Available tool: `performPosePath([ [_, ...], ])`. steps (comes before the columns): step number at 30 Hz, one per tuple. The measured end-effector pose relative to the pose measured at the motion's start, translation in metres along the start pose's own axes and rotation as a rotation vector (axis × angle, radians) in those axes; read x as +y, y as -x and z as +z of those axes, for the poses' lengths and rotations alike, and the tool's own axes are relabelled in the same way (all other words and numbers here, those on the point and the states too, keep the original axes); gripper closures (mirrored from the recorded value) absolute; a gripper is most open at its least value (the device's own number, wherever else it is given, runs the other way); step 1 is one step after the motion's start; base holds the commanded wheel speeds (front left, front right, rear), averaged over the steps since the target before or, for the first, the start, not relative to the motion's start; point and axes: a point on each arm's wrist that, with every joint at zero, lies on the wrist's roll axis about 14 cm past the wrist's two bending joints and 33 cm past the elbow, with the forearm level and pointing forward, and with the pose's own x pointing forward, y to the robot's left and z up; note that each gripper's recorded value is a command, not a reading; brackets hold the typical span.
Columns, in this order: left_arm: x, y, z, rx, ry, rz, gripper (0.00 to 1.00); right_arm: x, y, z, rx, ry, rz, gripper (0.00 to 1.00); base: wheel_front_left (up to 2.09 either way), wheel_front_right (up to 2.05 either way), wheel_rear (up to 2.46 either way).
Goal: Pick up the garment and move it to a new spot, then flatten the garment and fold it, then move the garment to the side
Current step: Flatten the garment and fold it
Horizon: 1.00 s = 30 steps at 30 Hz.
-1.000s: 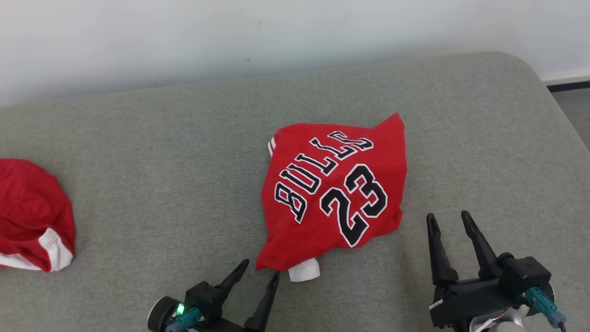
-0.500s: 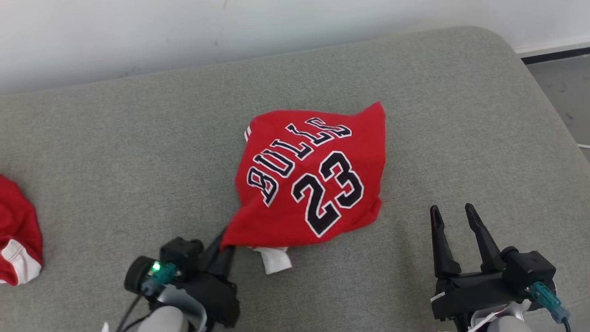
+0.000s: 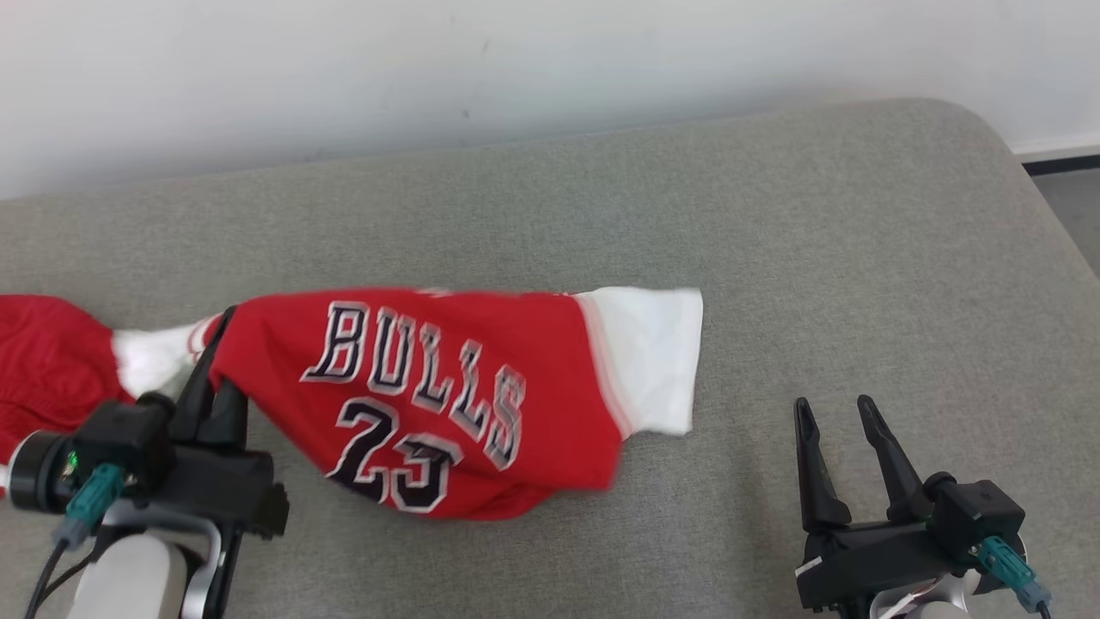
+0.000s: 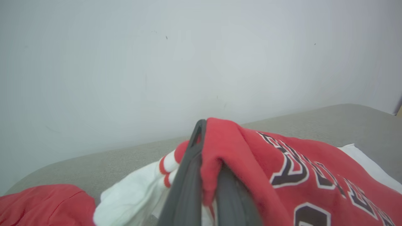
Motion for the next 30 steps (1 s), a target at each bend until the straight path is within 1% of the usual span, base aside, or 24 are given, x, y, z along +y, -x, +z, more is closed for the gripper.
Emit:
performPosePath([
  [2,0.005,0.007,0.004,-0.004,-0.026,0.011,1.00,0.002,0.000,0.000,-0.001,-0.003,0.005,0.00,0.00,0.00,0.00],
  [5,-0.003,0.019,-0.002,0.025,-0.026,-0.010,1.00,0.005,0.001,-0.001,0.003,-0.006,0.010,0.00,0.00,0.00,0.00],
  [9,-0.026,0.038,-0.028,0.112,0.028,-0.043,1.00,0.006,0.001,-0.003,0.008,-0.010,0.013,0.00,0.00,0.00,0.00],
  [11,-0.038,0.047,-0.044,0.161,0.075,-0.054,1.00,0.006,0.001,-0.004,0.010,-0.011,0.014,0.00,0.00,0.00,0.00],
  [14,-0.051,0.064,-0.069,0.243,0.119,-0.067,1.00,0.007,0.000,-0.005,0.012,-0.012,0.014,0.00,0.00,0.00,0.00],
  [15,-0.055,0.069,-0.075,0.265,0.132,-0.068,0.78,0.007,-0.001,-0.005,0.012,-0.012,0.014,0.00,0.00,0.00,0.00],
  [16,-0.059,0.075,-0.082,0.289,0.142,-0.072,0.18,0.007,-0.001,-0.005,0.012,-0.013,0.014,0.00,0.00,0.00,0.00],
  [17,-0.062,0.079,-0.087,0.304,0.152,-0.071,0.00,0.007,-0.002,-0.005,0.013,-0.013,0.015,0.00,0.00,0.00,0.00],
  [19,-0.061,0.086,-0.092,0.322,0.157,-0.058,0.00,0.008,-0.003,-0.006,0.015,-0.013,0.018,0.00,0.00,0.00,0.00],
  [23,-0.043,0.095,-0.095,0.329,0.148,0.008,0.00,0.014,-0.005,-0.009,0.022,-0.012,0.037,0.00,0.00,0.00,0.00],
  [27,-0.015,0.106,-0.091,0.318,0.121,0.097,0.00,0.022,-0.008,-0.009,0.021,-0.013,0.061,0.00,0.00,0.00,0.00],
  [28,-0.003,0.113,-0.087,0.307,0.115,0.138,0.00,0.025,-0.009,-0.008,0.018,-0.014,0.068,0.00,0.00,0.00,0.00],
  [30,0.008,0.114,-0.076,0.270,0.109,0.181,0.00,0.027,-0.008,-0.008,0.018,-0.014,0.074,0.00,0.00,0.00,0.00],
])
